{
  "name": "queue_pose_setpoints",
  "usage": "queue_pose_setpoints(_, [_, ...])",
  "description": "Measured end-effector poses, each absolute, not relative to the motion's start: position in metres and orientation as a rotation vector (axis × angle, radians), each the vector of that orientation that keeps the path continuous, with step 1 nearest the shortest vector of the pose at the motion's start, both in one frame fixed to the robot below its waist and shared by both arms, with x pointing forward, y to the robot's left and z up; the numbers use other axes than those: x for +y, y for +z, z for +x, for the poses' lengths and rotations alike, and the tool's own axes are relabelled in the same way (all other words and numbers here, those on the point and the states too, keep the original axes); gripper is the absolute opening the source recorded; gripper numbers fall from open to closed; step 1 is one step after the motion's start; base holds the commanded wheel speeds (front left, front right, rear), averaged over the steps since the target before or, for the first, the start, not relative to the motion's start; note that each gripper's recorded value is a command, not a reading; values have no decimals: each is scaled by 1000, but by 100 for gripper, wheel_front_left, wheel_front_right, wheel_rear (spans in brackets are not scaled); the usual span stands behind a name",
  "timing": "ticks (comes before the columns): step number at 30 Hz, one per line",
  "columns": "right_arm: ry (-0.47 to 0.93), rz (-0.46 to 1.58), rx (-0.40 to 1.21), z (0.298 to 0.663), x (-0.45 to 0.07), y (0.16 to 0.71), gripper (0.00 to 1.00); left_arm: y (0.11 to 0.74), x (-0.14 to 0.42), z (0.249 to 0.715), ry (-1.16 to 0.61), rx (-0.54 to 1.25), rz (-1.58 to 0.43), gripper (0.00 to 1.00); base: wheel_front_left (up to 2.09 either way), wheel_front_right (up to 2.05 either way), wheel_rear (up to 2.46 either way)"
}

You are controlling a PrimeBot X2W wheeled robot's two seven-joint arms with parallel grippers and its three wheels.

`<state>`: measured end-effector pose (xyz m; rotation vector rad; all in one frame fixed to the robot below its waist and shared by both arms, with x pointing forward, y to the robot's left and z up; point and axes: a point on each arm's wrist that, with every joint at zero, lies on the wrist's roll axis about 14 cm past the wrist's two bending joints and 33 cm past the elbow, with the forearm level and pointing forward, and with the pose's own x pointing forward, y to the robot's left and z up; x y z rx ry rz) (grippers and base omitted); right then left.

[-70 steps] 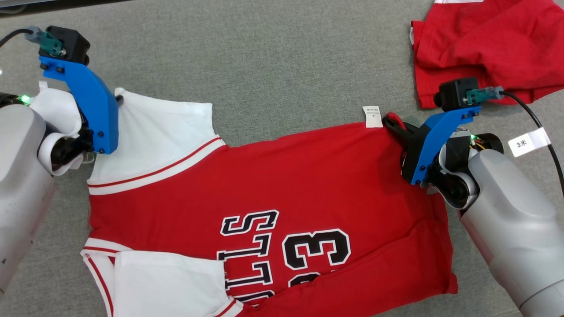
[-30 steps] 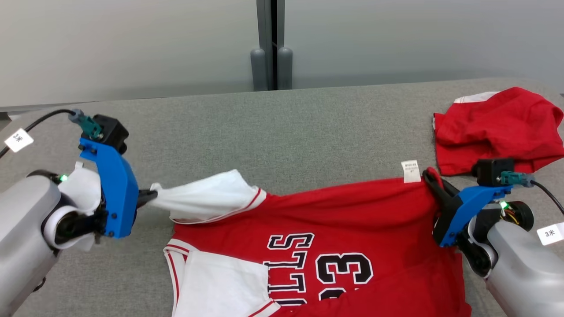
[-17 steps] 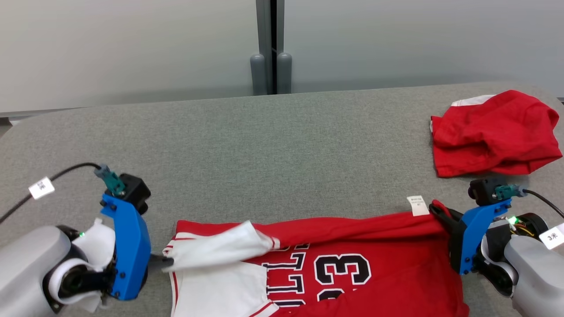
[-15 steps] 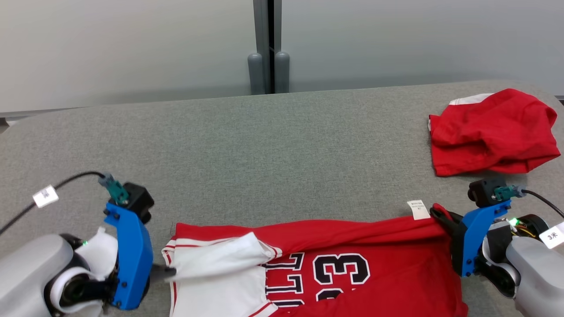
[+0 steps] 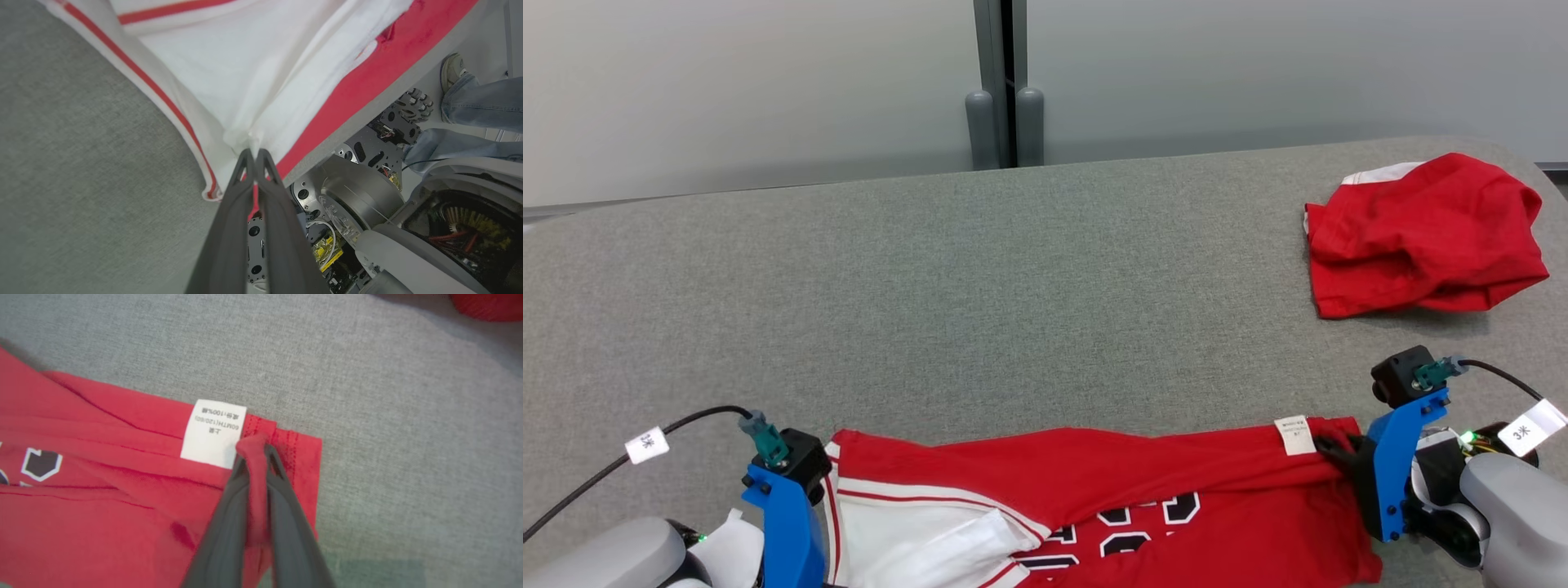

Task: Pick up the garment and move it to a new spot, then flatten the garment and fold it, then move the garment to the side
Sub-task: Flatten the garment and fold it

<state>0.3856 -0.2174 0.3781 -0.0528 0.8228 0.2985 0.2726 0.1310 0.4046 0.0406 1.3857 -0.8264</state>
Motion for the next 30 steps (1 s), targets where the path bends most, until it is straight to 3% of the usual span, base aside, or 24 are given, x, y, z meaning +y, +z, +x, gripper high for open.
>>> queue_pose_setpoints(6, [297, -88, 848, 380, -226, 380, 100, 404, 131, 266, -819, 1381, 23, 100, 0, 0, 0])
queue_pose_setpoints(12, [291, -73, 767, 390, -231, 408, 100, 427, 136, 290, -762, 1222, -7, 100, 0, 0, 0])
queue_pose_setpoints(24, [269, -27, 261, 435, -241, 540, 100, 513, 147, 361, -598, 622, -22, 100, 0, 0, 0])
queue_pose_setpoints(30, [281, 33, 8, 441, -222, 588, 100, 562, 158, 392, -455, 251, -44, 100, 0, 0, 0])
